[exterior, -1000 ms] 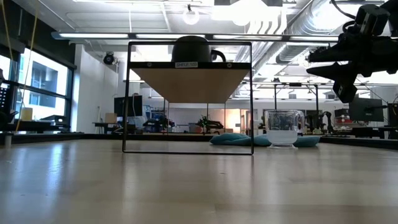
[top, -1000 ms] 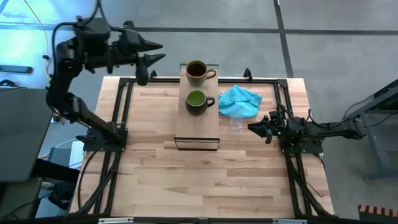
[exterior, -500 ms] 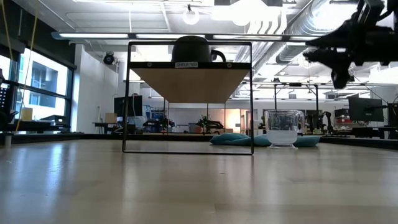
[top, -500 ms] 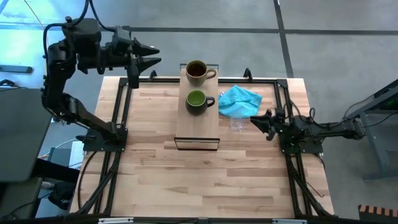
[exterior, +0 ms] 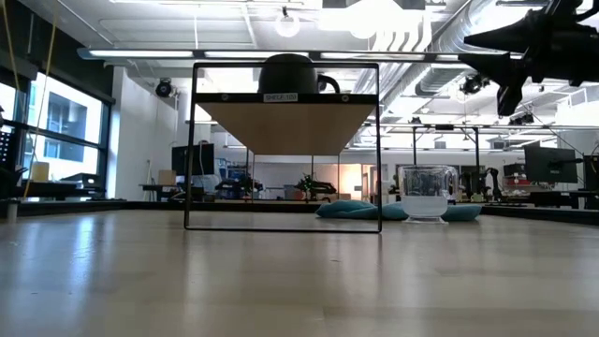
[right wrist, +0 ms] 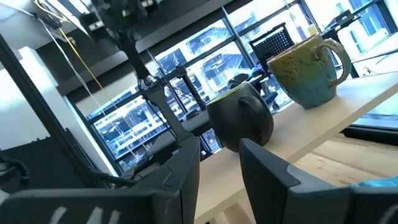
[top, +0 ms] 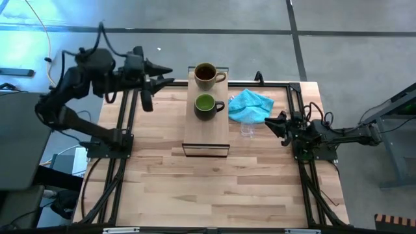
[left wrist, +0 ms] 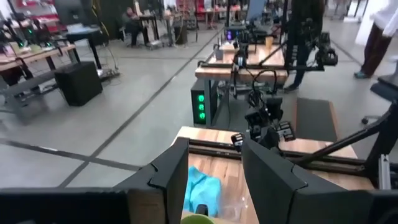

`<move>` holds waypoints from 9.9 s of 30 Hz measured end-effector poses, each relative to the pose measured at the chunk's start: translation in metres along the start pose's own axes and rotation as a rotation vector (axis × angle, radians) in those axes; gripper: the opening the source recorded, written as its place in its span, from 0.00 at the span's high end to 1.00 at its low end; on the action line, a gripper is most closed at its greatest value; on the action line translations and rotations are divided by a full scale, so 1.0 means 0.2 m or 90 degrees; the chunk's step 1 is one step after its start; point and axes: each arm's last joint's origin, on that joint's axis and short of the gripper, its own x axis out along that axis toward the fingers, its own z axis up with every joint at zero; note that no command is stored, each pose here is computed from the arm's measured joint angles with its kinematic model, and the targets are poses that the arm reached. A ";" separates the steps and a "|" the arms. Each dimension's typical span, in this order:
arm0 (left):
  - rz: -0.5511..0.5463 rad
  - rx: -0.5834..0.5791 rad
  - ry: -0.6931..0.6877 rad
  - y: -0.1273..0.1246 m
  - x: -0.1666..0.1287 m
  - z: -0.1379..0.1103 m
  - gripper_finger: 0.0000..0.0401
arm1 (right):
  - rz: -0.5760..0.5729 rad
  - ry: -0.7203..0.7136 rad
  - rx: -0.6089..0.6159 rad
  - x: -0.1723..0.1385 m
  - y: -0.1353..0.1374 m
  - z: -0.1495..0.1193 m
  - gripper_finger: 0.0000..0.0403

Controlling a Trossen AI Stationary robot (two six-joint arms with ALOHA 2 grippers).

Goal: Stack small to large cups/mugs on shelf
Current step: Put the transparent mug on the shelf

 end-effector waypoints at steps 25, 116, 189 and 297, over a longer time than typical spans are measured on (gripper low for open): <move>-0.067 -0.180 -0.126 -0.04 -0.08 -0.75 0.66 | 0.096 -0.122 -0.100 -0.01 0.06 0.10 0.74; -0.094 -0.282 -0.001 -0.24 -0.04 -1.04 0.66 | -0.317 0.407 -0.301 0.21 0.05 -0.02 0.80; -0.094 -0.306 0.002 -0.24 -0.04 -1.04 0.66 | -0.413 0.709 0.083 0.51 -0.36 0.07 0.80; -0.091 -0.304 0.020 -0.24 -0.04 -1.05 0.66 | -0.372 0.791 -0.045 0.41 -0.21 0.09 1.00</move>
